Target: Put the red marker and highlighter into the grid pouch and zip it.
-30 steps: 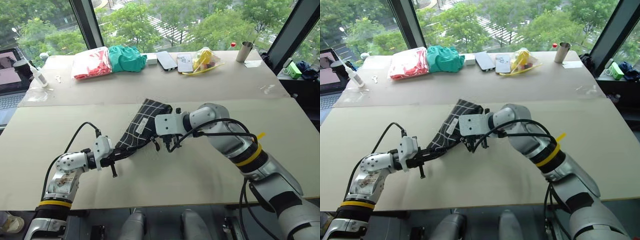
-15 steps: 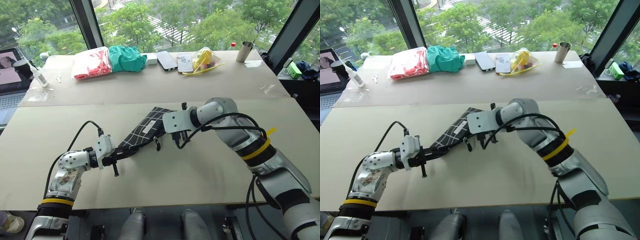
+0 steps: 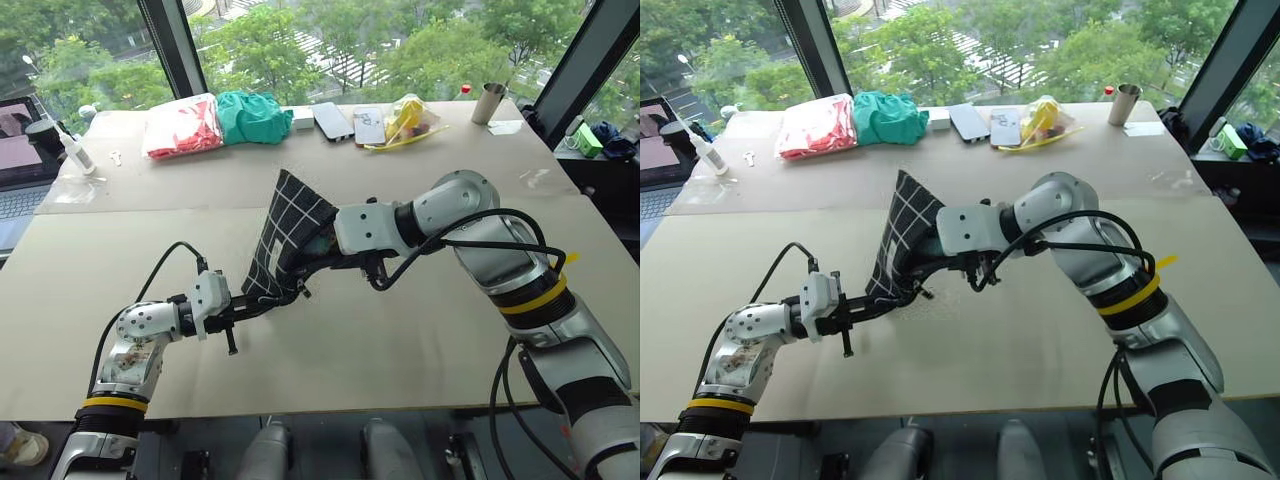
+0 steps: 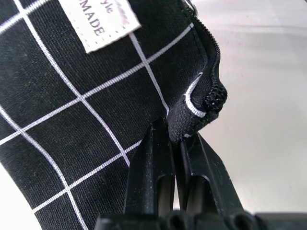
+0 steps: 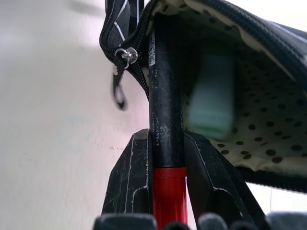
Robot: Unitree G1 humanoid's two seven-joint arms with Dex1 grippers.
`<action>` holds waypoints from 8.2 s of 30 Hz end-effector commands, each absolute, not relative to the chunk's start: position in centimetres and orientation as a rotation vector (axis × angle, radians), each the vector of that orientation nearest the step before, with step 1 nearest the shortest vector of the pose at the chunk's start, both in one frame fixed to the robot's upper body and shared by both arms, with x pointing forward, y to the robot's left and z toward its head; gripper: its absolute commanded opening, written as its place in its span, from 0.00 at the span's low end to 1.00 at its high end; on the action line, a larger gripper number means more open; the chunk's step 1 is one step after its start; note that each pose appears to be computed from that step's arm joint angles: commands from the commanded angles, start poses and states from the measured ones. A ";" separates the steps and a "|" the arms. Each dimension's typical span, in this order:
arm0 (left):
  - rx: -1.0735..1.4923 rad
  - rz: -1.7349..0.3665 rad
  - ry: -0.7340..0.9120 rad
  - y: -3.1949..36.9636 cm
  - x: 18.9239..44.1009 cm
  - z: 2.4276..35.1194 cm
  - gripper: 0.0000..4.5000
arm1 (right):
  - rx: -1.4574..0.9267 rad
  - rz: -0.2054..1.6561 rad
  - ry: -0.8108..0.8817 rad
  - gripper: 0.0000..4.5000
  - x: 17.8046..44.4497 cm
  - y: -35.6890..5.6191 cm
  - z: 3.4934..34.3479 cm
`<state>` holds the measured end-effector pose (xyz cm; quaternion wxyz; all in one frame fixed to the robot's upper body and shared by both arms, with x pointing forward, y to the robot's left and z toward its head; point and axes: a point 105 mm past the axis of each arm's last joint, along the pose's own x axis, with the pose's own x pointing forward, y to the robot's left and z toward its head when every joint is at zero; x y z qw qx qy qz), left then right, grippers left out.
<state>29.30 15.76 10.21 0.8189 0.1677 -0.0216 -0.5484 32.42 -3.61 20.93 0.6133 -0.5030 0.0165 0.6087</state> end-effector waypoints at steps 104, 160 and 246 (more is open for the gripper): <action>0.295 -1.230 -0.111 13.5 29.8 12.4 0.00 | -1.315 1.220 -0.152 0.99 31.7 -7.1 25.3; 0.279 -1.215 -0.085 14.2 30.6 10.7 0.00 | -0.071 1.127 0.380 0.08 28.7 -1.8 17.5; 0.419 -1.320 -0.144 16.0 30.0 12.8 0.00 | -0.596 0.880 0.532 0.63 31.4 -25.2 17.2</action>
